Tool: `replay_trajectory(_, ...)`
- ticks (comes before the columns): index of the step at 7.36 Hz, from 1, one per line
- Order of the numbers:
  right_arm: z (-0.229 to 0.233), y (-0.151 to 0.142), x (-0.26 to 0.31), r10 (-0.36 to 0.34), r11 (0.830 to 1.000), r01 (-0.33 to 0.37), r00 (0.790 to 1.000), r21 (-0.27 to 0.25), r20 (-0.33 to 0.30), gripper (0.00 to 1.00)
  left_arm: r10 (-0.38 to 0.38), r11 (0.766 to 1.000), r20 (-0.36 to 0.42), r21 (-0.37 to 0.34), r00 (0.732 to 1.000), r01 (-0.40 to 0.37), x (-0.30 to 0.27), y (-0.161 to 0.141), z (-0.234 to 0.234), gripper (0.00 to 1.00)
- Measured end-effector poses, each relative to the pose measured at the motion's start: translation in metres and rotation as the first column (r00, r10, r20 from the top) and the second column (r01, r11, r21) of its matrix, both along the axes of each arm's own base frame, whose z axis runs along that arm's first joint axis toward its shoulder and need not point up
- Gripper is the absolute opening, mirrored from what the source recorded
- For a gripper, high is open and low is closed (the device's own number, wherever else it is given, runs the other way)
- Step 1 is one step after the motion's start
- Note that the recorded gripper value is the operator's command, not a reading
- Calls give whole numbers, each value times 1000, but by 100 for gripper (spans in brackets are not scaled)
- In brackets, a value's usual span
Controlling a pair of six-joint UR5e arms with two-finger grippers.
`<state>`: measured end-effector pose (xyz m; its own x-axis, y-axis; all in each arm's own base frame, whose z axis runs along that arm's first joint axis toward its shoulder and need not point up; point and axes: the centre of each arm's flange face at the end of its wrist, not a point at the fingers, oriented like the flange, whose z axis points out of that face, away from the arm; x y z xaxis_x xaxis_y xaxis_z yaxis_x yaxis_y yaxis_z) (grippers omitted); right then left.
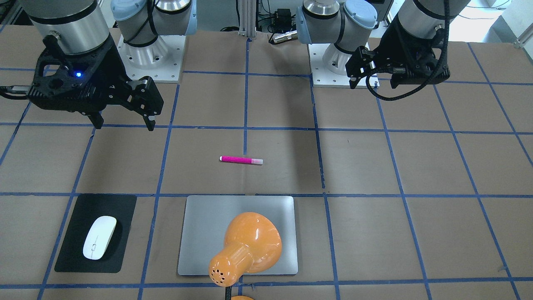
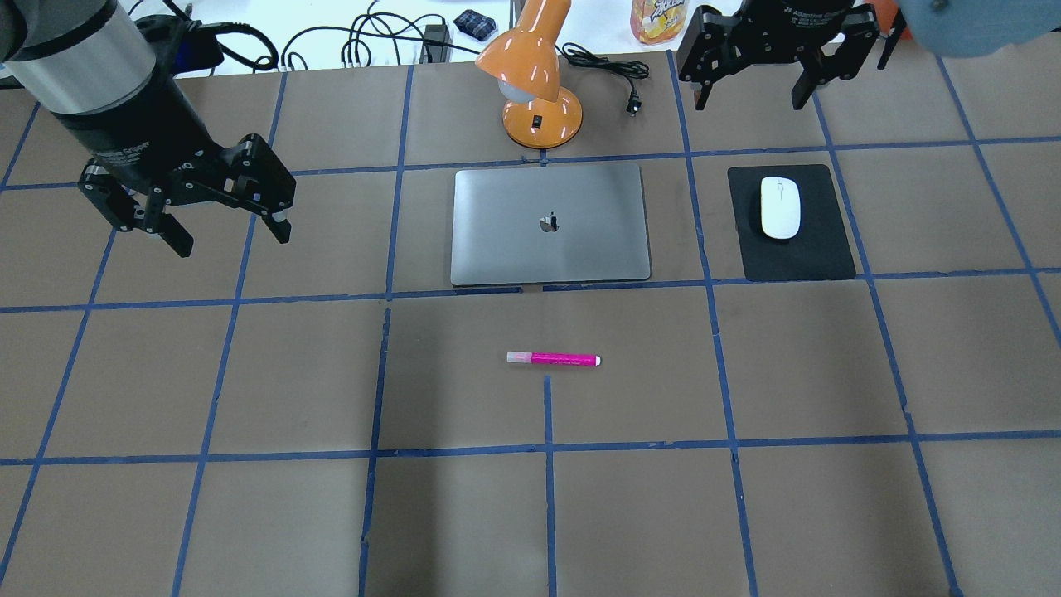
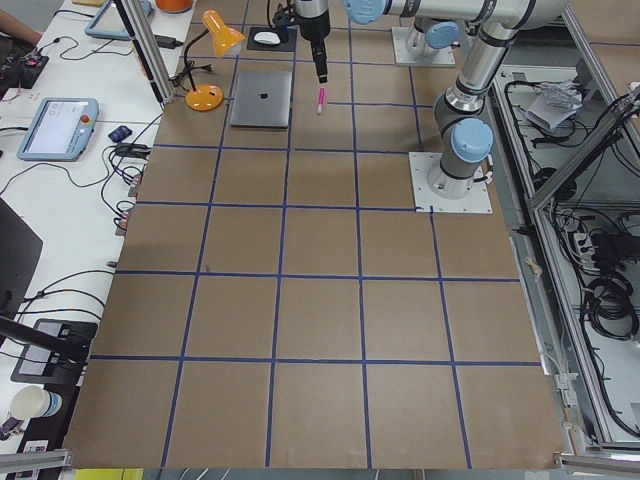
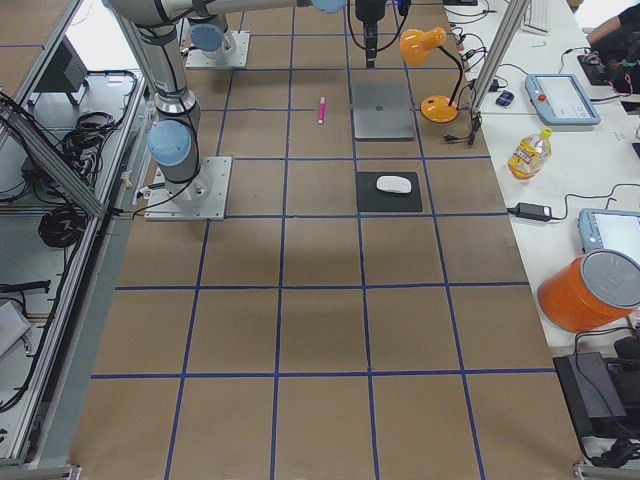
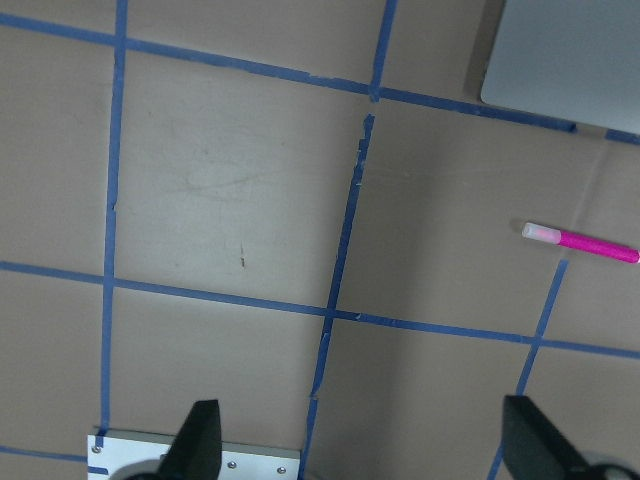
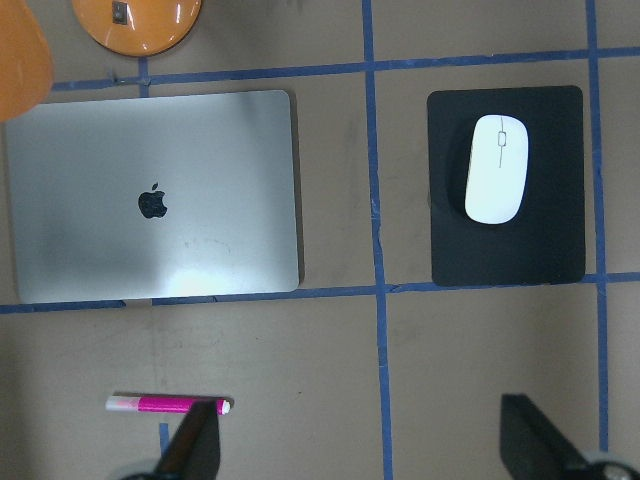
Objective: Place pen and mouse around notebook
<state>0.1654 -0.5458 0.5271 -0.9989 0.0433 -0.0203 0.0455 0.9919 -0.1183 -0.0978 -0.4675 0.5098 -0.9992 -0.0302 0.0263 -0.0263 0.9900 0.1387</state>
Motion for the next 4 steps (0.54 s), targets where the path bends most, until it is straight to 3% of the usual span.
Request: replay_trajectory(4, 3, 3, 1, 8, 1000, -8, 1000, 2, 1, 100, -114, 977, 46, -175, 992, 120, 2, -51, 10, 100)
